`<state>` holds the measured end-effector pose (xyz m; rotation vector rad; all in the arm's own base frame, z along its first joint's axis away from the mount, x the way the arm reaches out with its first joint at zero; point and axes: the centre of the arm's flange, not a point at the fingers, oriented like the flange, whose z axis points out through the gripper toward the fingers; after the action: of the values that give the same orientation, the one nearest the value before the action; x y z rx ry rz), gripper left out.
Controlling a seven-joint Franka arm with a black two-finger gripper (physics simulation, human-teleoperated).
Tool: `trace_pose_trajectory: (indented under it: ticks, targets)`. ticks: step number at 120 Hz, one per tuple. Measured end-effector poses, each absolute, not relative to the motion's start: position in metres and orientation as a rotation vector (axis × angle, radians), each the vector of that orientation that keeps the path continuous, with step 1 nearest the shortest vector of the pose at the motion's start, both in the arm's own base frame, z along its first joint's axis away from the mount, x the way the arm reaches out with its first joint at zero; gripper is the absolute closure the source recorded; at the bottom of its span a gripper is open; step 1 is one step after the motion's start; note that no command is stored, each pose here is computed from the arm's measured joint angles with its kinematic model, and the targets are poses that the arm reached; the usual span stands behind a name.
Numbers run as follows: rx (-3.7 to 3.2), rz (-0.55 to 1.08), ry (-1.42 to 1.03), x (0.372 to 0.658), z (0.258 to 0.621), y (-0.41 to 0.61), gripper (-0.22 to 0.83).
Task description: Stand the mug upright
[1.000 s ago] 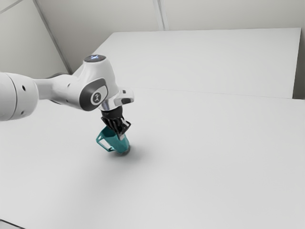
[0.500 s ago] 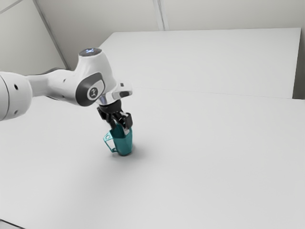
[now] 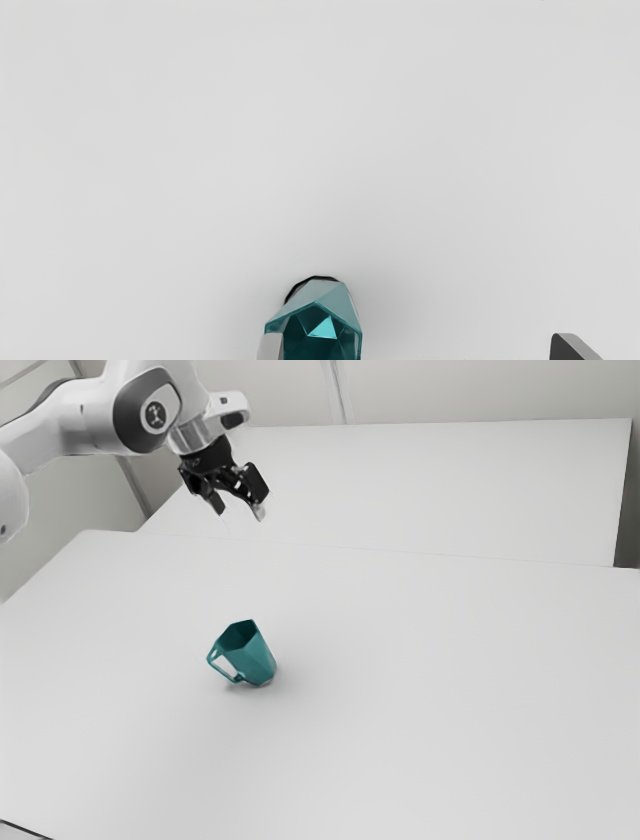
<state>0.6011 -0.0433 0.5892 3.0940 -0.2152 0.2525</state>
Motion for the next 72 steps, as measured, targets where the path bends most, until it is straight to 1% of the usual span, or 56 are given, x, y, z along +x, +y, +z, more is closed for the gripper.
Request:
trace_pose_trajectory:
  ticks: [7,16,39,72]
  targets:
    - [3.097,0.231,-0.201,0.599,0.599,-0.036,0.02]
    - [3.098,0.191,-0.195,0.595,0.603,-0.032,0.01]
    - [3.095,0.111,-0.215,0.588,0.601,-0.037,0.01]
    - [3.095,0.069,-0.220,0.586,0.597,-0.035,0.00]
